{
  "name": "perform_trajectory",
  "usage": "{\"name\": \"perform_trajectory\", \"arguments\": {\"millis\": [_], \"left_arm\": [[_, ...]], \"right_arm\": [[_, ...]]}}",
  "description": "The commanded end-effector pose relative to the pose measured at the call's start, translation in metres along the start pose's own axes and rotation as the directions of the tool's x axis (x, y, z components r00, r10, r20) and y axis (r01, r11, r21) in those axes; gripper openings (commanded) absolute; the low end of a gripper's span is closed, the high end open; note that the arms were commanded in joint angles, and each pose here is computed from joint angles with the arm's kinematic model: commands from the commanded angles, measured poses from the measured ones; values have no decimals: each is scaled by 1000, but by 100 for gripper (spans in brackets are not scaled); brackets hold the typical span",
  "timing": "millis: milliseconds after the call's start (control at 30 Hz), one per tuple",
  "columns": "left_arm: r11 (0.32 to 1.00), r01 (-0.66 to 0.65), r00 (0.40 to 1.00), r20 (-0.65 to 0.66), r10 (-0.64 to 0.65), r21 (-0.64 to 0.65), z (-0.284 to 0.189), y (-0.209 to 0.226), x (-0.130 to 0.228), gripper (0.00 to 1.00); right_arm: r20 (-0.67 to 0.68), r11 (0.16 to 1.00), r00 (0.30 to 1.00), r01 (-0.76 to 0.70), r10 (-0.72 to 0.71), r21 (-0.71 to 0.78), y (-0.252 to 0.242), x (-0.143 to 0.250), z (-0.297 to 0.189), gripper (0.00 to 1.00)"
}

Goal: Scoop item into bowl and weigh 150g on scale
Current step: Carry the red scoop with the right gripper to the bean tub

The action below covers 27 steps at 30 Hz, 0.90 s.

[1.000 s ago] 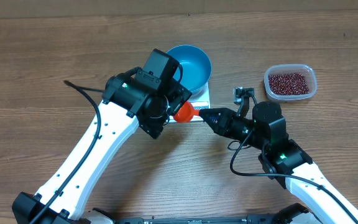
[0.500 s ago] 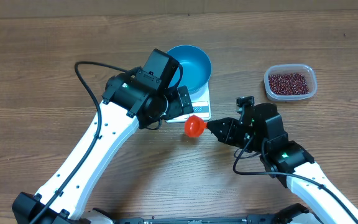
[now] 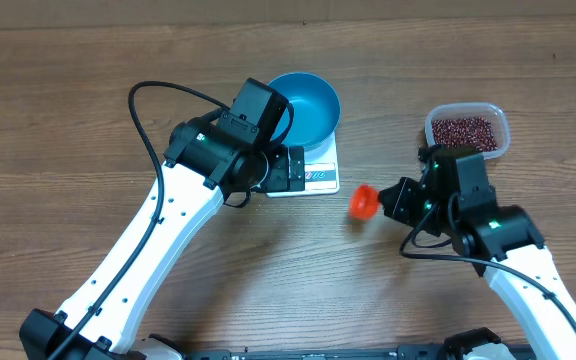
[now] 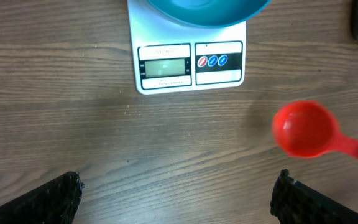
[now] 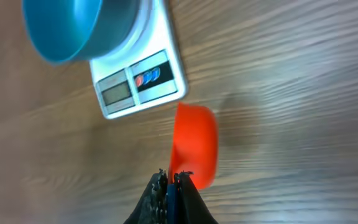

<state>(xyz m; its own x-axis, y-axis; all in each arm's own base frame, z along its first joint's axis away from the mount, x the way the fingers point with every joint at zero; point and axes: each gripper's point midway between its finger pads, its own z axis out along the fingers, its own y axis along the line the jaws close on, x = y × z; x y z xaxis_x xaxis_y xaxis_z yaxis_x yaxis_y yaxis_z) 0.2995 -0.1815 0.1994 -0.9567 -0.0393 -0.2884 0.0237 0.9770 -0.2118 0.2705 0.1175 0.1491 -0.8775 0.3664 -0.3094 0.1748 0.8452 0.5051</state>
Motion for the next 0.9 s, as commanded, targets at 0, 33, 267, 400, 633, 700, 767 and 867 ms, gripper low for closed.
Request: {"name": "perform_trajectory", "arguments": {"millis": [0, 33, 267, 400, 633, 700, 767, 867], "left_arm": [[1000, -23, 999, 40, 23, 1, -7, 0, -9, 94], [1000, -23, 999, 39, 23, 1, -7, 0, -9, 89], [999, -20, 998, 63, 23, -48, -7, 8, -13, 20], [998, -20, 998, 66, 23, -51, -7, 9, -14, 4], [994, -62, 990, 118, 73, -93, -8, 13, -25, 4], [984, -149, 977, 142, 162, -93, -6, 9, -32, 4], [975, -201, 964, 157, 213, -93, -2, 7, -36, 4], [961, -259, 949, 160, 271, -95, 6, 6, -37, 4]], "right_arm": [[152, 994, 988, 21, -38, 111, -3, -37, -28, 4], [165, 991, 986, 17, -39, 134, -5, -40, -33, 4], [228, 959, 972, -14, -53, 284, -19, -54, -70, 4], [260, 963, 964, -14, -58, 270, -10, -63, -83, 4], [281, 967, 958, -12, -61, 254, -2, -69, -91, 4], [274, 966, 960, -13, -61, 259, -4, -67, -90, 4], [269, 965, 961, -14, -60, 264, -5, -66, -90, 4], [263, 963, 963, -14, -59, 268, -6, -65, -90, 4]]}}
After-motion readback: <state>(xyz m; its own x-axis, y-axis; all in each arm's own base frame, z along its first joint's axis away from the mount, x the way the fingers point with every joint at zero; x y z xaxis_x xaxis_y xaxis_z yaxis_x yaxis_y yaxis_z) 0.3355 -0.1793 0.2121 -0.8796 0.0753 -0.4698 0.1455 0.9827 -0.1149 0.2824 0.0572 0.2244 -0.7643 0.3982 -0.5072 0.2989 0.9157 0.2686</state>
